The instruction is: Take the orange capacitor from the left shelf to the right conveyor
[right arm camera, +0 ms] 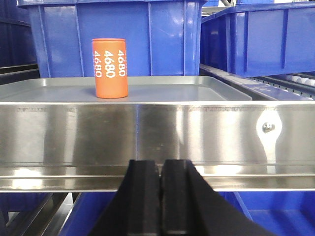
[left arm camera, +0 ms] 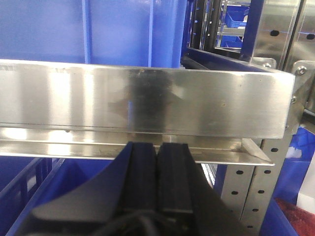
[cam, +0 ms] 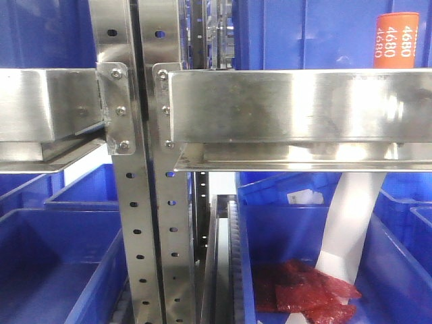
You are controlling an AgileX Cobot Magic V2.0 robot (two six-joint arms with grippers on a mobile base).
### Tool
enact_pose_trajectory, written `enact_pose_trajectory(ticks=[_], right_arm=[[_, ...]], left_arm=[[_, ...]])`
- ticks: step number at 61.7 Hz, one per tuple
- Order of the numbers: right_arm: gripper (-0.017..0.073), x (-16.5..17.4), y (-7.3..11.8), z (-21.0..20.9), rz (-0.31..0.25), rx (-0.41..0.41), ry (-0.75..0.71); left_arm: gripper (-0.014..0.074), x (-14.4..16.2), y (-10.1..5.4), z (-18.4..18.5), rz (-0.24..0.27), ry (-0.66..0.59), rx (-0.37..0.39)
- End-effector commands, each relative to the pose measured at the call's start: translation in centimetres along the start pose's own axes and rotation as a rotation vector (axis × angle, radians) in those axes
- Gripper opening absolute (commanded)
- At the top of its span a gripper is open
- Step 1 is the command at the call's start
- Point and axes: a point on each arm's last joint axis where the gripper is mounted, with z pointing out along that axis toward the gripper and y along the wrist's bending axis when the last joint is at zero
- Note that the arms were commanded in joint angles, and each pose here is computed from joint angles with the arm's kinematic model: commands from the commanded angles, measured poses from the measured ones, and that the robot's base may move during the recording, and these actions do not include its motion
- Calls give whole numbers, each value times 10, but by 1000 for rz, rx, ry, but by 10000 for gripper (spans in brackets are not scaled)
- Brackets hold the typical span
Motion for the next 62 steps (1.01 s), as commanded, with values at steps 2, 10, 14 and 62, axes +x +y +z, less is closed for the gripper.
enact_pose_trajectory(ticks=[2,10,14,62], right_arm=[[57,-9,0,-2,-8,-3,-99],[57,-9,0,-2,-8,-3,-99],[57,-9,0,-2,-8,-3,-99],[57,-16,1,-3,-6,-5,-172]], left_arm=[[-127,-11,0,-2,-3,-109,1],[-127,-11,0,-2,-3,-109,1],[-127,-11,0,-2,-3,-109,1],[-127,-11,0,-2,-3,-109,1]])
